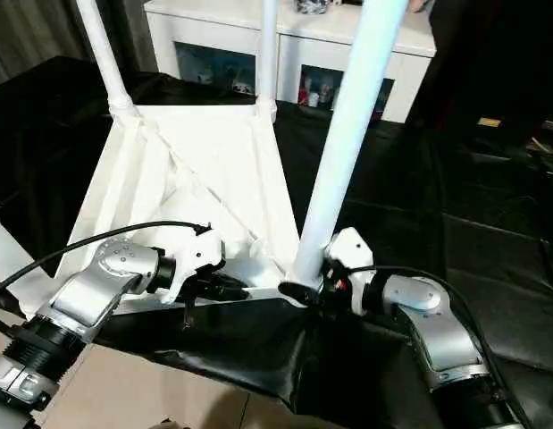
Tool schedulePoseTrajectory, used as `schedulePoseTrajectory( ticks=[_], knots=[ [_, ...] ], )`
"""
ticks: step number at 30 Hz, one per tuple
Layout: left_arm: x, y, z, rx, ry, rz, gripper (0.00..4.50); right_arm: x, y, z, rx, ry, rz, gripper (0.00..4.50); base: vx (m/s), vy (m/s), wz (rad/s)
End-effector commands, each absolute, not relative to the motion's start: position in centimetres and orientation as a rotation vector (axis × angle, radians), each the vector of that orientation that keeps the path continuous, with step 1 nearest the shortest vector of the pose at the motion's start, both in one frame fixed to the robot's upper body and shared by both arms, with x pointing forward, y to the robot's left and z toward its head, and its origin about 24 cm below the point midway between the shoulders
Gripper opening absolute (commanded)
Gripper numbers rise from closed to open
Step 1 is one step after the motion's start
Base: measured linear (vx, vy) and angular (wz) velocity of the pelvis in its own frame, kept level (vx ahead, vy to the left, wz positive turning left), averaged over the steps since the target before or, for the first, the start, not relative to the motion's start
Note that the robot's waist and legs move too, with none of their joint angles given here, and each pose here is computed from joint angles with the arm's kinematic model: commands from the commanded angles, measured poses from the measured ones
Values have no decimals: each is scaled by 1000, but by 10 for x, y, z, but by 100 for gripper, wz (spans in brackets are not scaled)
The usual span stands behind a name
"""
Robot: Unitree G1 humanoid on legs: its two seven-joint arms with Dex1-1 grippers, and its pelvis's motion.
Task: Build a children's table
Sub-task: Rotate leg to tighten
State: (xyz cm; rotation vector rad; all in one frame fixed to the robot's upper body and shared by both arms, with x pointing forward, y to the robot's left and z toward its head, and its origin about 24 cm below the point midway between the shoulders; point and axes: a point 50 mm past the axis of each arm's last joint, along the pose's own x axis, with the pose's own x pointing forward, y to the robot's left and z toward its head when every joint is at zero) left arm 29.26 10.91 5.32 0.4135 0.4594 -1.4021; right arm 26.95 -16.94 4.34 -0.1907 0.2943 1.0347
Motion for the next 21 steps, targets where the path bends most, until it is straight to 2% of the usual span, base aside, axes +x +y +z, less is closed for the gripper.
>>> schedulePoseTrajectory(
  ticks=[1, 3, 5, 11, 14, 19, 21],
  knots=[
    [289, 105, 55, 423, 451, -1446, 0, 271, -170, 47, -206, 293, 1050, 325, 0, 0, 0],
    [288, 107, 54, 434, 459, -1445, 0, 270, -171, 47, -204, 295, 1050, 316, 0, 0, 0],
    [288, 108, 53, 443, 461, -1443, 0, 270, -171, 47, -199, 296, 1050, 287, 0, 0, 0],
    [288, 110, 51, 479, 481, -1451, 0, 270, -172, 45, -189, 298, 1046, 274, 0, 0, 0],
    [291, 112, 50, 503, 478, -1421, 0, 272, -170, 42, -145, 303, 1013, 272, 0, 0, 0],
    [303, 105, 44, 506, 481, -1271, 0, 284, -167, 25, -143, 350, 808, 272, 0, 0, 0],
    [313, 94, 39, 459, 482, -1148, 0, 294, -158, 14, -87, 373, 622, 270, -59, -2, 0]
  ],
)
